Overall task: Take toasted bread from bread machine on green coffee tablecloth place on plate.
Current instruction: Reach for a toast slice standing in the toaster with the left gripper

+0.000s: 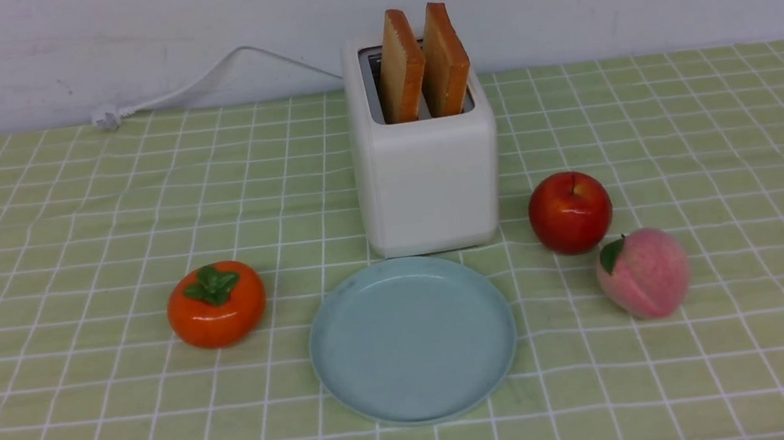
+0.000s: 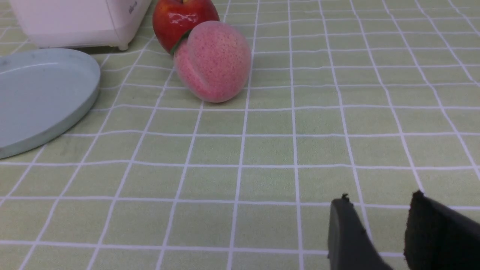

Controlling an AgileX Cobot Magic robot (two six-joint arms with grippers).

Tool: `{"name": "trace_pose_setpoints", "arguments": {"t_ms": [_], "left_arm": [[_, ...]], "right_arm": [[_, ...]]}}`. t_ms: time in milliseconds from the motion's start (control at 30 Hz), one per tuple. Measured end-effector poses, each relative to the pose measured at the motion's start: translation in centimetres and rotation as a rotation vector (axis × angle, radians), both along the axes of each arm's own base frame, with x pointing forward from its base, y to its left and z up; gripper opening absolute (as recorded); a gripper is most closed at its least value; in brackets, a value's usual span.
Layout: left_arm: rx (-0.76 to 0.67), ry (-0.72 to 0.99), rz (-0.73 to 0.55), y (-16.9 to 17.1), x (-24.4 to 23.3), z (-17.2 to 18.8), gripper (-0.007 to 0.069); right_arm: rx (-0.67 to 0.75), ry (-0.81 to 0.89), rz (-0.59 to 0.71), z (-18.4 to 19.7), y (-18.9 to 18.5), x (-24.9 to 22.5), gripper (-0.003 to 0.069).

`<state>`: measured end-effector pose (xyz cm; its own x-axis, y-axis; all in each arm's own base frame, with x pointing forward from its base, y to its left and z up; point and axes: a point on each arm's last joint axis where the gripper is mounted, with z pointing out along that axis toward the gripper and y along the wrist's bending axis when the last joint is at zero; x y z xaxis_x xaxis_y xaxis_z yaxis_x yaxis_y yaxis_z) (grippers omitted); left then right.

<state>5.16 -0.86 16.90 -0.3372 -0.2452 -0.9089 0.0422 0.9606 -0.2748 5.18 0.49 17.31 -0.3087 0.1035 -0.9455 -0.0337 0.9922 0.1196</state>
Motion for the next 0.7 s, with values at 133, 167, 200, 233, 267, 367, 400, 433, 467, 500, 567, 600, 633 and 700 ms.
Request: {"name": "trace_pose_setpoints", "arguments": {"t_ms": [133, 167, 200, 233, 267, 367, 400, 433, 467, 500, 567, 600, 633, 700], "left_arm": [[0.006, -0.048, 0.005, 0.1, 0.1, 0.4, 0.0237], [0.006, -0.048, 0.005, 0.1, 0.1, 0.4, 0.0237], [-0.002, -0.084, 0.009, 0.1, 0.2, 0.7, 0.0237], [-0.018, -0.110, 0.011, 0.1, 0.3, 1.0, 0.0237], [-0.035, -0.120, 0.012, 0.0, 0.3, 1.1, 0.0237], [-0.127, -0.177, 0.023, -0.1, 0.4, 1.7, 0.0237], [-0.189, -0.202, 0.031, -0.1, 0.4, 2.0, 0.0237], [-0.247, -0.230, 0.042, -0.1, 0.4, 2.3, 0.0237], [-0.260, -0.235, 0.044, 0.0, 0.4, 2.4, 0.0237], [-0.352, -0.275, 0.063, 0.1, 0.5, 2.9, 0.0237], [-0.463, -0.309, 0.087, 0.2, 0.5, 3.3, 0.0237], [-0.519, -0.320, 0.100, 0.3, 0.5, 3.5, 0.0237], [-0.574, -0.334, 0.114, 0.4, 0.5, 3.6, 0.0237], [-0.680, -0.357, 0.143, 0.7, 0.5, 3.9, 0.0237]], "right_arm": [[0.000, 0.000, 0.000, 0.0, 0.0, 0.0, 0.0240], [0.000, 0.000, 0.000, 0.0, 0.0, 0.0, 0.0240], [0.000, 0.000, 0.000, 0.0, 0.0, 0.0, 0.0240], [0.000, 0.000, 0.000, 0.0, 0.0, 0.0, 0.0240], [0.000, 0.000, 0.000, 0.0, 0.0, 0.0, 0.0240], [0.000, 0.000, 0.000, 0.0, 0.0, 0.0, 0.0240], [0.000, 0.000, 0.000, 0.0, 0.0, 0.0, 0.0240], [0.000, 0.000, 0.000, 0.0, 0.0, 0.0, 0.0240], [0.000, 0.000, 0.000, 0.0, 0.0, 0.0, 0.0240], [0.000, 0.000, 0.000, 0.0, 0.0, 0.0, 0.0240], [0.000, 0.000, 0.000, 0.0, 0.0, 0.0, 0.0240], [0.000, 0.000, 0.000, 0.0, 0.0, 0.0, 0.0240], [0.000, 0.000, 0.000, 0.0, 0.0, 0.0, 0.0240], [0.000, 0.000, 0.000, 0.0, 0.0, 0.0, 0.0240]]}}
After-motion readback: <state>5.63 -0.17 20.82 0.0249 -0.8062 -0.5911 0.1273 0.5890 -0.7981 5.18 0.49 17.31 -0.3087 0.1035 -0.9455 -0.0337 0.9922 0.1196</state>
